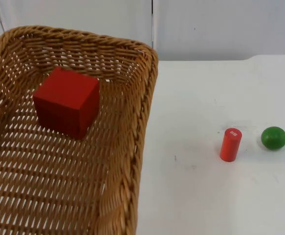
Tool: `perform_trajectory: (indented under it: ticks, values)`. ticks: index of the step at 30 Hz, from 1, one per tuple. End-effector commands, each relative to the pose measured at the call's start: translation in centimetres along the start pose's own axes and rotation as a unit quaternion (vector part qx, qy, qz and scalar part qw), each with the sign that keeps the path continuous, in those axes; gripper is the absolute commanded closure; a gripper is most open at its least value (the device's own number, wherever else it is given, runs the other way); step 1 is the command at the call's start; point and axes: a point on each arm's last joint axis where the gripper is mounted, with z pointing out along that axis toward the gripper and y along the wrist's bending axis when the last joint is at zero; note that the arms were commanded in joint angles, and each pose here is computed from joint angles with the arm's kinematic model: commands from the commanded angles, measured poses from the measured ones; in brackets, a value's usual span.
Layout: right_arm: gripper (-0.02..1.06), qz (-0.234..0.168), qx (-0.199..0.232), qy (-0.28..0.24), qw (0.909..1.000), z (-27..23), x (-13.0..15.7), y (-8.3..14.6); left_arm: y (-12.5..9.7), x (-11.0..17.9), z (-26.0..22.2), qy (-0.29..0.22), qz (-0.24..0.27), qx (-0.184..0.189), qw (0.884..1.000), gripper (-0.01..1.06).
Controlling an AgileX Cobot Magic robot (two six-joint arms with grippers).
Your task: Pick up the basket with the left hand and place the object to the left of the red cylinder into the basket with the right hand.
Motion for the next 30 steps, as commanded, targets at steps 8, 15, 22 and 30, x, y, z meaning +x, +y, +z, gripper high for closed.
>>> perform_trajectory:
  ticks: [8,15,22,30]
  values:
    - [0.05,0.0,0.005,-0.005,1.0,-0.1,0.0,0.0,0.5,-1.3,2.1,0.011,-0.005,0.02,1.0,1.05]
    - [0.05,0.0,0.001,0.001,1.0,-0.1,0.1,0.0,1.4,-2.9,5.2,0.02,-0.012,0.05,0.998,1.05]
    - [0.05,0.0,0.001,0.001,1.0,-0.1,0.1,0.0,3.3,-4.3,9.2,0.03,-0.024,0.044,0.998,1.05]
    - [0.05,-0.001,-0.002,0.007,1.0,-0.1,0.3,0.1,4.4,-7.1,12.0,0.047,-0.02,0.05,0.997,1.05]
